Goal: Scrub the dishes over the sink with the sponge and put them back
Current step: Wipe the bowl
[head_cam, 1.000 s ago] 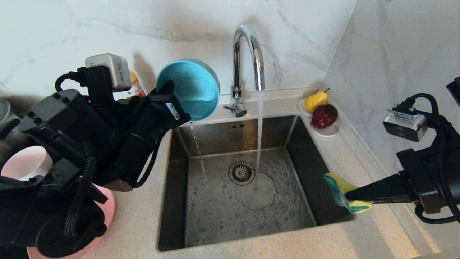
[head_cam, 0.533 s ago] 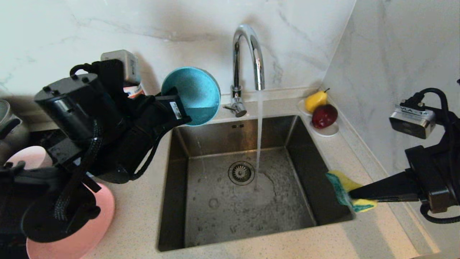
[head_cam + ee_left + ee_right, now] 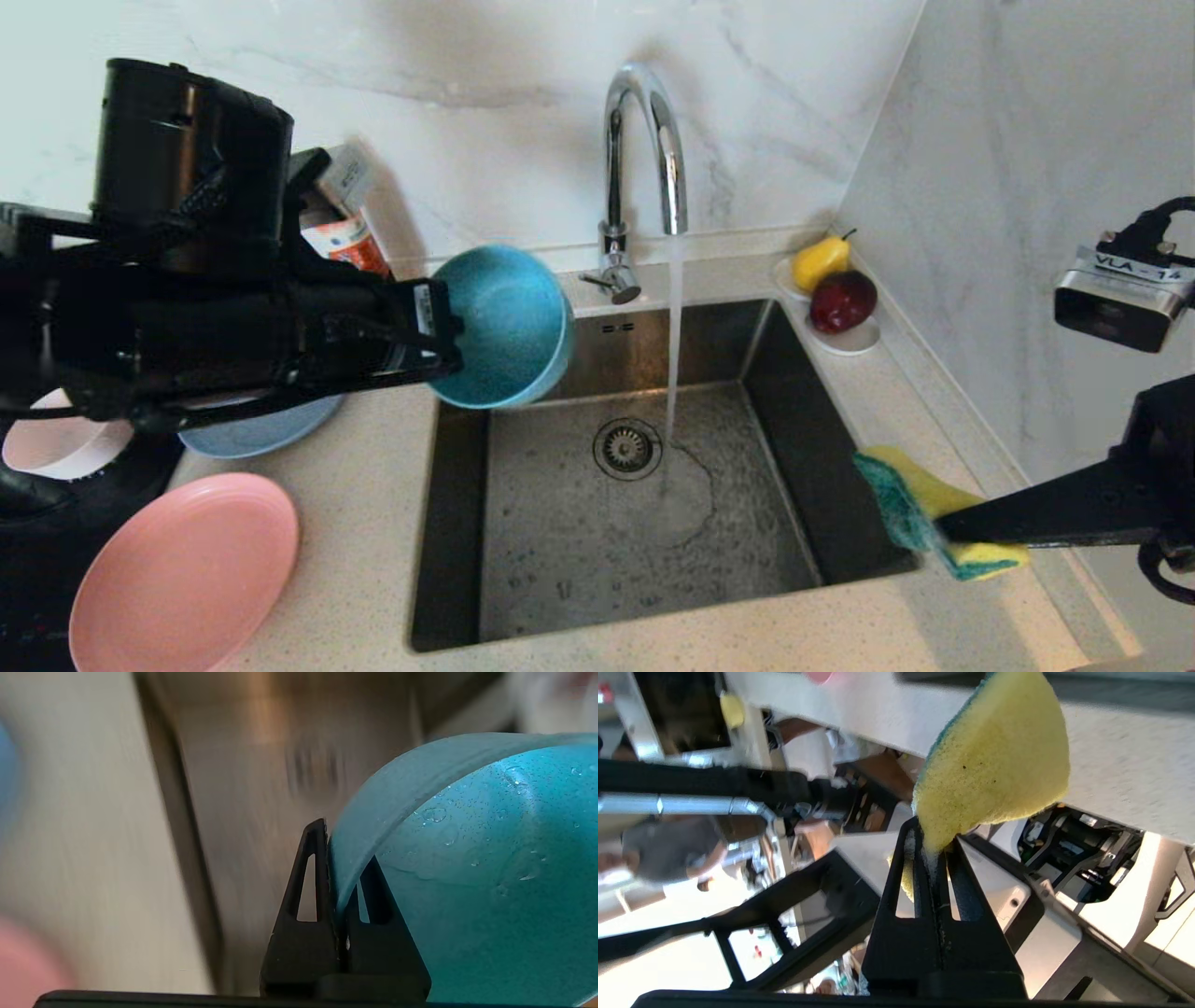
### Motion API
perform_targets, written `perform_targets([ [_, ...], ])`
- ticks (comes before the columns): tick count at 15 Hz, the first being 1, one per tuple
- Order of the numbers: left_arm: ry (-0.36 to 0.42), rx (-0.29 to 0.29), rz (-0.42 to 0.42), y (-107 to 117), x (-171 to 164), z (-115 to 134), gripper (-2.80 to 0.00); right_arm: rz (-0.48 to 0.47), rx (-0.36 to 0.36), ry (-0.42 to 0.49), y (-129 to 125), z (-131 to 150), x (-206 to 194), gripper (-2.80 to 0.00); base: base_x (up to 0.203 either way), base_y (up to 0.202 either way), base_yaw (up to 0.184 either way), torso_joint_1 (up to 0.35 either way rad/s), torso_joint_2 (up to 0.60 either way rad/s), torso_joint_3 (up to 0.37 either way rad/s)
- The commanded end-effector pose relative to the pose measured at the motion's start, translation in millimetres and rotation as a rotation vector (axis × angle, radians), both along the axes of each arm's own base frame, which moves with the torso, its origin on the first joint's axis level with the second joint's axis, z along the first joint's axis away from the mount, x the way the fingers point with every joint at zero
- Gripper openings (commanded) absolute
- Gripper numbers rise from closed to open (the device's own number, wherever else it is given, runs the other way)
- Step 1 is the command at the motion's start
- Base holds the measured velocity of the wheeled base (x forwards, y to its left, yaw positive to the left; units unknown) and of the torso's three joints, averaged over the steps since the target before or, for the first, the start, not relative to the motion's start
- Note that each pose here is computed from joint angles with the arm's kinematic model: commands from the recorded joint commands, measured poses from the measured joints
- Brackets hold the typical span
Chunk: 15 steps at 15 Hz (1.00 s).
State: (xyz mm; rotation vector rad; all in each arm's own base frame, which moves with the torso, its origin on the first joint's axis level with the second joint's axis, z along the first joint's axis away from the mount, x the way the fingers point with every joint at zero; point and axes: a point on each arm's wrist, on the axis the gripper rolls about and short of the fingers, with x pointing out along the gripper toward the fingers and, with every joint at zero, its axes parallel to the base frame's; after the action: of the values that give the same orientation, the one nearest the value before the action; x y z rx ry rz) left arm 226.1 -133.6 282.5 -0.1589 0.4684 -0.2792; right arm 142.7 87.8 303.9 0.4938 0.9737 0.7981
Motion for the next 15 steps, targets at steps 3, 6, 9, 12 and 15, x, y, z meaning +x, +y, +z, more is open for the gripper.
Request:
perform_targets([
  [3,0.272,0.085,-0.131,-3.0,-27.3,-15.7,-2.8,0.078,0.015,-0.01,13.0,7.7,-3.5,-2.8,0.0,0.0,0.0,0.0,0.0,0.0],
  [6,0.295,0.137,-0.18,-23.4,-36.7,-29.5,-2.8,0.112,0.013,-0.004,21.0,7.6,-1.8,-2.8,0.0,0.0,0.0,0.0,0.0,0.0],
  [9,0.227,0.16,-0.081,-51.2,-31.2,-44.0,-2.8,0.166,0.002,0.016,33.8,3.5,-1.4,-2.8,0.0,0.0,0.0,0.0,0.0,0.0],
  [12,0.159,0.184,-0.08,-73.8,-40.6,-56.6,-2.8,0.21,-0.004,0.026,46.7,2.6,1.2,-2.8,0.0,0.0,0.0,0.0,0.0,0.0],
  [15,0.075,0.193,-0.055,-89.2,-50.3,-63.6,-2.8,0.252,-0.01,0.052,64.8,1.0,5.8,-2.8,0.0,0.0,0.0,0.0,0.0,0.0],
])
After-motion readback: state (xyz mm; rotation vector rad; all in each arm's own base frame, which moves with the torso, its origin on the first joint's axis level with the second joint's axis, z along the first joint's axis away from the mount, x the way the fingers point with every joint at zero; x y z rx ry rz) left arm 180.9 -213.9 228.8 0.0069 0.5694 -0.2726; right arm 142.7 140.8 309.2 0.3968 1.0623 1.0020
